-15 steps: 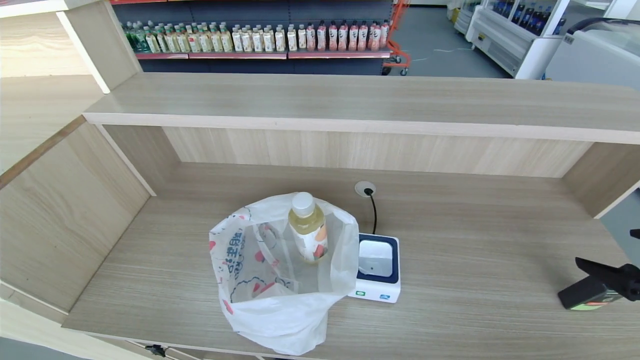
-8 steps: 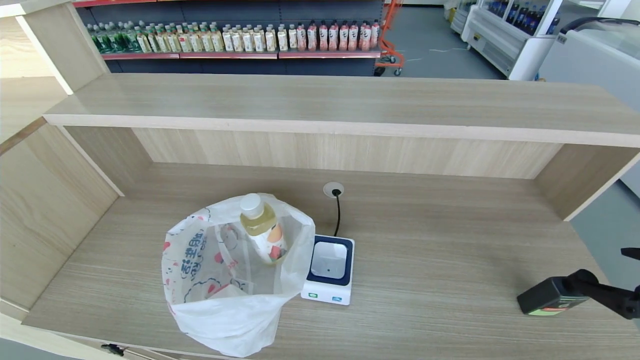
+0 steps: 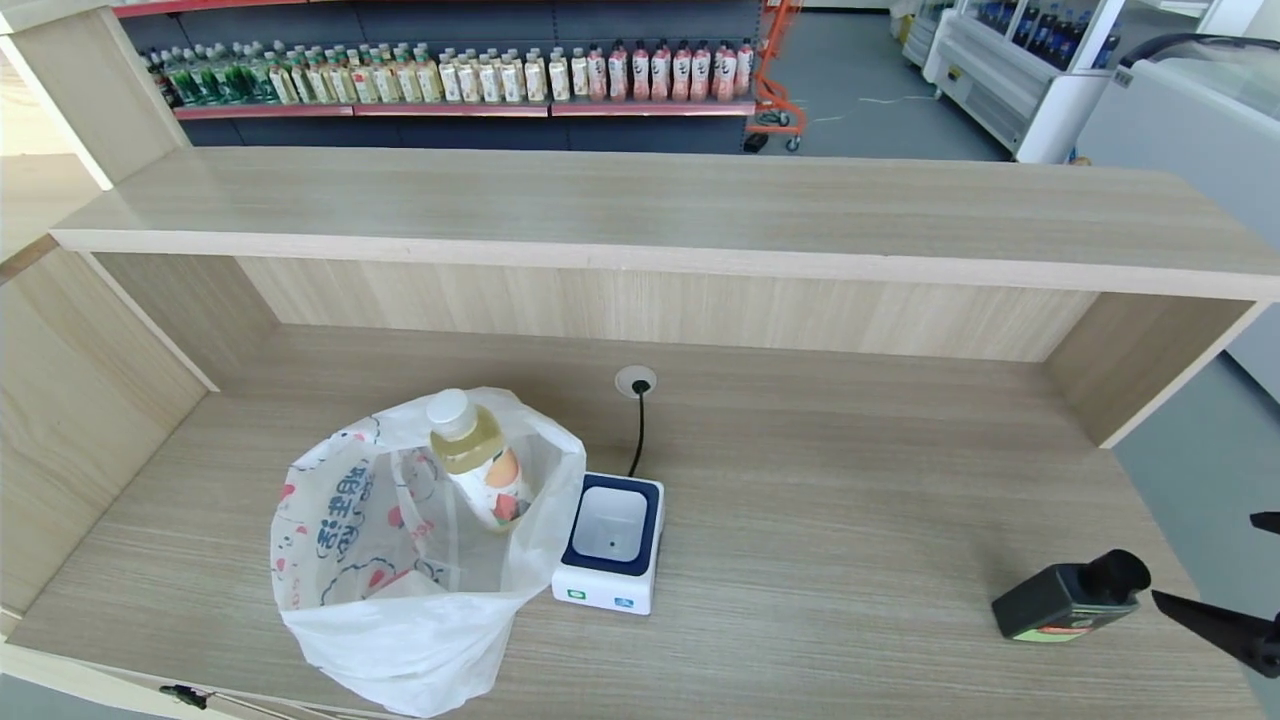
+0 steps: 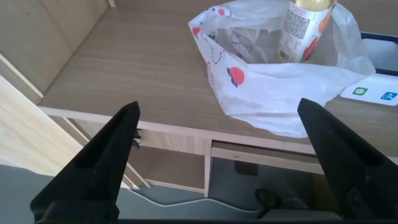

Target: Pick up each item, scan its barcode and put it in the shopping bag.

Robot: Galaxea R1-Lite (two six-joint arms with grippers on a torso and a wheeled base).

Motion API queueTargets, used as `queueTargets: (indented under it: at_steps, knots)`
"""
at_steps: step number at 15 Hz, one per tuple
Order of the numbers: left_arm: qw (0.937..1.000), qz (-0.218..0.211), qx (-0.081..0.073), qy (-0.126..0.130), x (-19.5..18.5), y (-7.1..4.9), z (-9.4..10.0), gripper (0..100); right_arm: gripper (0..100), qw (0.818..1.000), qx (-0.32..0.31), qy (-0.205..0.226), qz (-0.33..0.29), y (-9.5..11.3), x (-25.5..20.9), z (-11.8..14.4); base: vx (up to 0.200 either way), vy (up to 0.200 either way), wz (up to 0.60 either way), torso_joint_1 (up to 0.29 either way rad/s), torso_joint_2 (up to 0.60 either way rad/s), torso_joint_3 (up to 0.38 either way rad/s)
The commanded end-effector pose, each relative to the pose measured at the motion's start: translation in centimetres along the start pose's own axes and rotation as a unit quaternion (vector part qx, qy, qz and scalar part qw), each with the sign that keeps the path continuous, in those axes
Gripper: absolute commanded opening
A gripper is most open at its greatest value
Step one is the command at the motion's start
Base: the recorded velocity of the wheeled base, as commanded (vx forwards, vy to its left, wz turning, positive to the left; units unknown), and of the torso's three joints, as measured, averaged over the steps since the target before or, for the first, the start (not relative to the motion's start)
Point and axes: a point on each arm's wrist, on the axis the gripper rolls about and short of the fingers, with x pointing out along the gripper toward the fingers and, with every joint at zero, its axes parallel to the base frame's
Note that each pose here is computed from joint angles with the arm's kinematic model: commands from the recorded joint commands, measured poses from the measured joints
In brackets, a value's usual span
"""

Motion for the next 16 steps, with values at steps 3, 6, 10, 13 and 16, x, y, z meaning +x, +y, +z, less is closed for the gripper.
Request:
queueTargets:
  at_steps: [3,6,10,13,16]
  knots:
    - [1.0000,0.001,0.000,0.000,0.0,0.0,0.0,100,100,0.999,-0.034,0.038,-0.005,0.5,-0.8,-0.8,0.000,0.000,0.00,0.000,0.00,0.000]
    - [1.0000,0.001,0.000,0.000,0.0,0.0,0.0,100,100,0.997,-0.064,0.037,-0.017,0.6,-1.5,-0.8,0.000,0.000,0.00,0.000,0.00,0.000]
    - [1.0000,0.001,0.000,0.000,0.0,0.0,0.0,100,100,0.995,-0.073,0.063,0.003,1.0,-1.4,-1.4,0.000,0.000,0.00,0.000,0.00,0.000]
    - [1.0000,0.001,0.000,0.000,0.0,0.0,0.0,100,100,0.992,-0.069,0.105,0.014,0.1,0.2,-2.0,0.000,0.000,0.00,0.000,0.00,0.000]
    - [1.0000,0.001,0.000,0.000,0.0,0.0,0.0,100,100,0.989,-0.059,0.132,0.038,-0.6,1.9,-2.5,0.000,0.000,0.00,0.000,0.00,0.000]
